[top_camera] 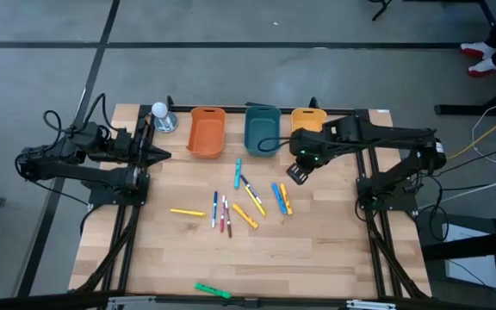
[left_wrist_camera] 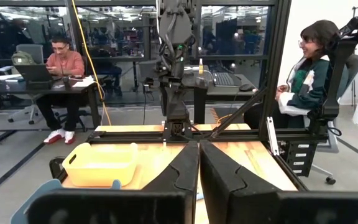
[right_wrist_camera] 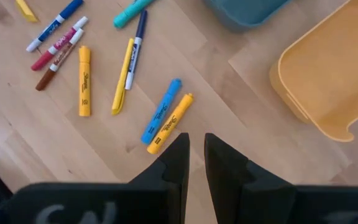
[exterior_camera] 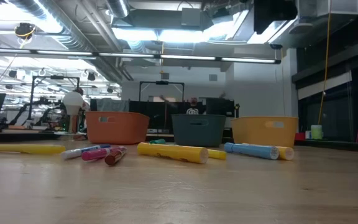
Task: Pick & Place Markers
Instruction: Put the right yellow highlighter pen into the yellow bin
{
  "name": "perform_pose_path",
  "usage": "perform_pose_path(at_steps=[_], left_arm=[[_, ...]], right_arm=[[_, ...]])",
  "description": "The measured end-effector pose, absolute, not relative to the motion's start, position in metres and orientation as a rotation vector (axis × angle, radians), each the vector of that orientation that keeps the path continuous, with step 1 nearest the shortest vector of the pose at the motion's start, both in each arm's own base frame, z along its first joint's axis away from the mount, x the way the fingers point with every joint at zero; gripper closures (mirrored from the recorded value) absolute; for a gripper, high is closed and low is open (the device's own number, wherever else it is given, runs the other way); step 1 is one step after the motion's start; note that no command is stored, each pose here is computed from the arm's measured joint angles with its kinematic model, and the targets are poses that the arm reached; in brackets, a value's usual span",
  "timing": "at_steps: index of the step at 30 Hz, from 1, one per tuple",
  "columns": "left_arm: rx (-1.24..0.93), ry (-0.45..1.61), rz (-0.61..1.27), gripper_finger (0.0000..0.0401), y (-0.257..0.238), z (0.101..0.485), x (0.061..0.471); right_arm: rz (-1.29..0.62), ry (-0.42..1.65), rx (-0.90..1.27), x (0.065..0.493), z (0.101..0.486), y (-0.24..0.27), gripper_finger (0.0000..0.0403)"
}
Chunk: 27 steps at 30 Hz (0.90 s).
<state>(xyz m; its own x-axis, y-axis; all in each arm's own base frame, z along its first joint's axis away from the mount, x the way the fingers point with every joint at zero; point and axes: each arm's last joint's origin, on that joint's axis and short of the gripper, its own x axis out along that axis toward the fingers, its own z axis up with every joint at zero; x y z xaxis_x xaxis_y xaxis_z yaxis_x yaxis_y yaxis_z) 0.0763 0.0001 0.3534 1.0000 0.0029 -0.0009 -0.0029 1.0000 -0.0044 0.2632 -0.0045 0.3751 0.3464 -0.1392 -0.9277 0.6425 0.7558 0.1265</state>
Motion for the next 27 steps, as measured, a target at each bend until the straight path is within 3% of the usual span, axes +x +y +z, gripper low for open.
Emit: perform_pose_path(at_steps=[15, 27], left_arm=[[-0.004, 0.001, 0.003, 0.0393, 0.0, 0.353, 0.076], [-0.004, 0.001, 0.003, 0.0391, 0.0, 0.353, 0.076]], right_arm=[[-0.637, 1.255, 0.588, 0.264, 0.304, -0.004, 0.0352], [-0.666, 1.246, 0.643, 0.267, 0.278, 0.009, 0.0352]])
